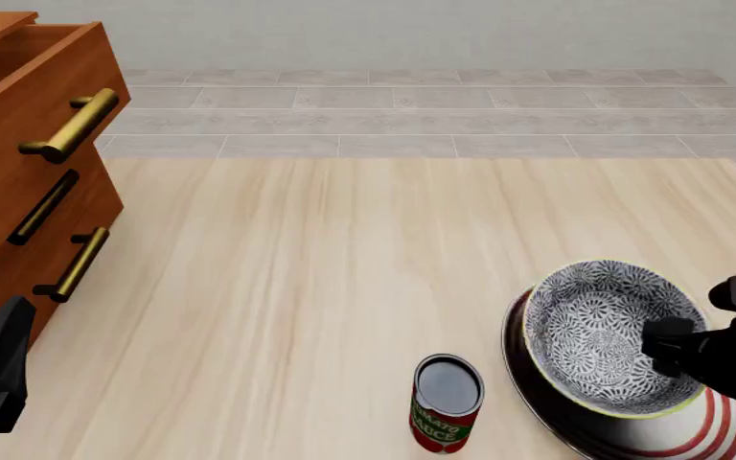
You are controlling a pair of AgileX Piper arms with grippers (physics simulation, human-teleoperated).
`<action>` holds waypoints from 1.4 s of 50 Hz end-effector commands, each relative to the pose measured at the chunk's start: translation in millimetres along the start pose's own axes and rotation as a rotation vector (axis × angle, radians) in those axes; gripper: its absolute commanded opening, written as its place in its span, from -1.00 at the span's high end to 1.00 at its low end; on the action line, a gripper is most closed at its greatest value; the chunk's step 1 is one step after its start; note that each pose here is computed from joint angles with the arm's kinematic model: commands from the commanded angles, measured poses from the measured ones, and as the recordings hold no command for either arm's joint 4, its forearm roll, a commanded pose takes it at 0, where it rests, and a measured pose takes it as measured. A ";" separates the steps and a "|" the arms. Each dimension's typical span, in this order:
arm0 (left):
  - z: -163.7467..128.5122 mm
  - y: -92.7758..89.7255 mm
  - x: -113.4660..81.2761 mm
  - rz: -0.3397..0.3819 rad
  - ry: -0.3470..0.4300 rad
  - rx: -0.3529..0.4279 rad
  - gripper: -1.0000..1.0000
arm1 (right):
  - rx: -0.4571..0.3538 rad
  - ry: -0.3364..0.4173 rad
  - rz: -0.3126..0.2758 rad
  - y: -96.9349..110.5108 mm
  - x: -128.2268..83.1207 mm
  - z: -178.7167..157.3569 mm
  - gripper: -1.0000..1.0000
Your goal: Put the bowl on the plate.
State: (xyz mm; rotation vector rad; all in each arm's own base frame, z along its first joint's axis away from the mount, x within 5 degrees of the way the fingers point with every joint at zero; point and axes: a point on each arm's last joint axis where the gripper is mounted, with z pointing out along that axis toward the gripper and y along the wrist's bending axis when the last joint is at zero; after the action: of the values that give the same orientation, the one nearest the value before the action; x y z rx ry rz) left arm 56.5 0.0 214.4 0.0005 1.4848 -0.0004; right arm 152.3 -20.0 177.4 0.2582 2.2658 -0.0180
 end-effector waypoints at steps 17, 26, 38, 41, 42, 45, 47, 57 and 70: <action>0.0 0.0 0.0 0.000 0.000 0.000 -1.00 | 0.012 0.013 -0.015 -1.7 -6.2 -0.6 -1.00; 0.0 0.0 0.0 0.000 0.000 0.000 -1.00 | 0.020 0.000 -0.024 -2.8 -15.2 -2.9 -1.00; 0.0 0.0 0.0 0.000 0.000 0.000 -1.00 | 0.031 -0.020 -0.038 -4.5 -24.7 -11.4 -1.00; 0.0 0.0 0.0 0.000 0.000 0.000 -1.00 | 0.032 -0.024 -0.041 -4.5 -26.0 -13.4 -1.00; 0.0 0.0 0.0 0.000 0.000 0.000 -1.00 | 0.036 -0.029 -0.041 -5.3 -26.6 -16.0 -1.00; 0.0 0.0 0.0 0.000 0.000 0.000 -1.00 | 0.040 -0.037 -0.041 -5.9 -28.4 -19.6 -1.00; 0.0 0.0 0.0 0.000 0.000 0.000 -1.00 | 0.041 -0.041 -0.043 -5.9 -29.1 -22.2 -1.00; 0.0 0.0 0.0 0.000 0.000 0.000 -1.00 | 0.067 -0.066 -0.053 -9.8 -39.6 -35.6 -1.00; 0.0 0.0 0.0 0.000 0.000 0.000 -1.00 | 0.057 -0.133 -0.106 -4.8 -67.8 -61.1 -1.00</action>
State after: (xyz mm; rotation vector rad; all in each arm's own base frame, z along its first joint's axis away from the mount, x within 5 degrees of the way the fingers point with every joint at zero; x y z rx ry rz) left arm 56.5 0.0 214.4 0.0004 1.4848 -0.0004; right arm 150.3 -32.2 243.7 0.2015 2.1845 -0.1339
